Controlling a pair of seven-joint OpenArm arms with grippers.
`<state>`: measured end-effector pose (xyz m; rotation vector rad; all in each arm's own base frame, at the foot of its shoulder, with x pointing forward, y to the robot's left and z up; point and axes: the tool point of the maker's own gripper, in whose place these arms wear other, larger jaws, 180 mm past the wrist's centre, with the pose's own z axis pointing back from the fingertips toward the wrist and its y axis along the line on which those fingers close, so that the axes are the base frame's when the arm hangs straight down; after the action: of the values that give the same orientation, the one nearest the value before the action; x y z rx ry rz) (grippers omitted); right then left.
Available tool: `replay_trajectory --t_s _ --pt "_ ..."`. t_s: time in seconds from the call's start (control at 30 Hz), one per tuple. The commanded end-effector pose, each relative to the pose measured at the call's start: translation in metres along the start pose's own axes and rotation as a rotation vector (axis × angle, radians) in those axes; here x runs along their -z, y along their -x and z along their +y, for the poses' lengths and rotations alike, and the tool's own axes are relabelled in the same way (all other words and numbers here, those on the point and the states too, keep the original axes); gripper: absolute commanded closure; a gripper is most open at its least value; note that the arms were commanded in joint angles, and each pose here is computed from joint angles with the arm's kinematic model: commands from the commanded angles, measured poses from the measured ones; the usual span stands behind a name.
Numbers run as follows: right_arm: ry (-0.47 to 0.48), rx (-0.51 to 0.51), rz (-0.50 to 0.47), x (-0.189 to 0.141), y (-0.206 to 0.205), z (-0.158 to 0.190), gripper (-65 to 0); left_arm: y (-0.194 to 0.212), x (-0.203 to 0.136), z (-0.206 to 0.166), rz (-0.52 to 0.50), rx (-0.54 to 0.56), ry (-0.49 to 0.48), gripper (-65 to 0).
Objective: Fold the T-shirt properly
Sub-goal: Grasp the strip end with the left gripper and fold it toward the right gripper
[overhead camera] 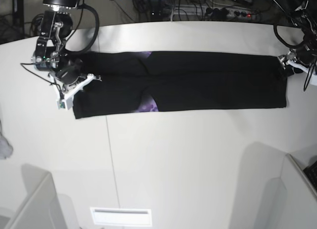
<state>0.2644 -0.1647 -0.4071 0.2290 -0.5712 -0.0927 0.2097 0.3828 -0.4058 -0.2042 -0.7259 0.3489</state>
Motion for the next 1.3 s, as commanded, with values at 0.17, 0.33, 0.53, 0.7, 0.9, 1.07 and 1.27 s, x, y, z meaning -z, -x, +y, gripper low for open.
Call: replay_trajectory --t_s 0.17,0.33,0.53,0.7,0.9,1.07,1.27 --pt "-0.004 -0.015 -0.045 -0.004 -0.014 0.000 0.0 0.004 0.017 -0.016 0.011 0.031 0.058 -58.1" --pt "-0.004 -0.015 -0.045 -0.004 -0.014 0.000 0.0 0.016 0.022 -0.015 0.041 0.009 0.065 -29.1" --pt "-0.009 -0.020 -0.058 -0.006 -0.017 0.003 0.0 0.009 0.018 -0.009 0.034 0.026 0.051 0.0" --pt "-0.056 -0.130 -0.081 -0.016 -0.017 0.015 0.0 -0.012 0.010 0.000 -0.023 0.052 0.028 0.0" --pt "-0.073 -0.142 -0.080 -0.021 -0.009 0.022 0.0 -0.028 0.002 0.009 -0.065 0.081 0.007 0.0" --pt "-0.074 -0.141 -0.071 -0.020 -0.005 0.022 0.0 -0.040 -0.013 0.002 -0.075 0.207 -0.030 0.0" --pt "-0.073 -0.140 -0.073 -0.021 -0.006 0.022 0.0 -0.052 -0.031 -0.048 -0.133 0.430 -0.087 0.0"
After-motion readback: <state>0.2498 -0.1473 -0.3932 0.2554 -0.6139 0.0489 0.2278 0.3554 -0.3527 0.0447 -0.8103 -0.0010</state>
